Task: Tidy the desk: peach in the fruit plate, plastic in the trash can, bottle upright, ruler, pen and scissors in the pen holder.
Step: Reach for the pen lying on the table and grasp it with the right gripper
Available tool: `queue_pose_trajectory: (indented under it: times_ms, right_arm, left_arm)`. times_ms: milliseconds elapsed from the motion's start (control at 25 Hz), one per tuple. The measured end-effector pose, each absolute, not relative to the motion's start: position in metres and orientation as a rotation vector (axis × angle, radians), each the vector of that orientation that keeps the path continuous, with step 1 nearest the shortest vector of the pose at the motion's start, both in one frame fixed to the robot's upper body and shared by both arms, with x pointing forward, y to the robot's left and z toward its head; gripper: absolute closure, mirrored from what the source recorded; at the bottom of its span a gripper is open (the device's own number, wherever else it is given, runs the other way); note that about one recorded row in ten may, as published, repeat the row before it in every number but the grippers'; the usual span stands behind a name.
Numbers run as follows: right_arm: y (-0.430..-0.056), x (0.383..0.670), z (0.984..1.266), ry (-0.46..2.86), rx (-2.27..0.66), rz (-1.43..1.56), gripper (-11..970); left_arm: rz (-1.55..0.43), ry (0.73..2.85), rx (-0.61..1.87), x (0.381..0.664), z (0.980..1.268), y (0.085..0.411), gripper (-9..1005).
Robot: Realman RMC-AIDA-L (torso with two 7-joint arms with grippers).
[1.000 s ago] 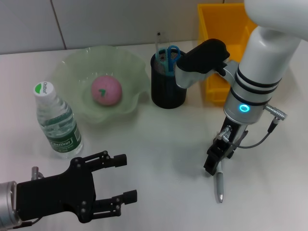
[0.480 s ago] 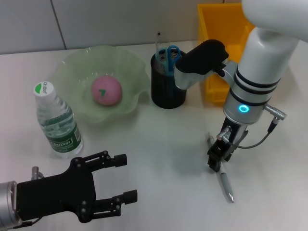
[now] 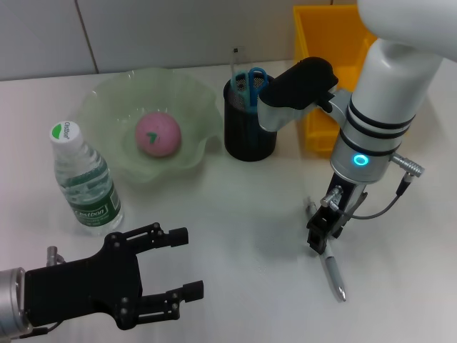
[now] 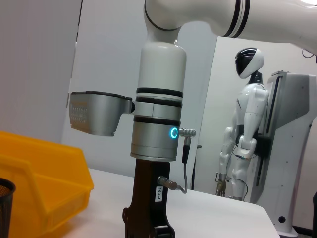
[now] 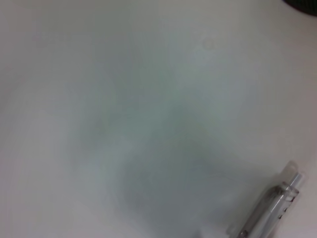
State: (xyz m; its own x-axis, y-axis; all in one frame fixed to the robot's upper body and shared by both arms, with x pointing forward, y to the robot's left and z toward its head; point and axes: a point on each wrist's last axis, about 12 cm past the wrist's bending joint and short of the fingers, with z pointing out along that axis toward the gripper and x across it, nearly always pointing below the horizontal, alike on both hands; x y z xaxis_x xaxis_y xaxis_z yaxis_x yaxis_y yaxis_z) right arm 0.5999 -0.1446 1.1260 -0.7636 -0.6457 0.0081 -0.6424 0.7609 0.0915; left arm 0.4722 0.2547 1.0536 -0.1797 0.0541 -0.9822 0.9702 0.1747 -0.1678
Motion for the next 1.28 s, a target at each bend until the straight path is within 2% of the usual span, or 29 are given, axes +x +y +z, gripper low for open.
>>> queue_pose_trajectory:
  times_ms: [1000, 1280]
  right_arm:
    - [-0.1443, 0.5994, 1.1256, -2.903, 1.083, -0.123, 579]
    - [-0.1434, 0.5980, 1.1238, -2.888, 1.109, -0.093, 613]
  left_arm:
    - [-1.171, 1.462, 1.042, 0.4737, 1.0545, 0.2543, 206]
    - [-1.172, 1.462, 1.040, 0.4734, 1.0543, 0.2540, 206]
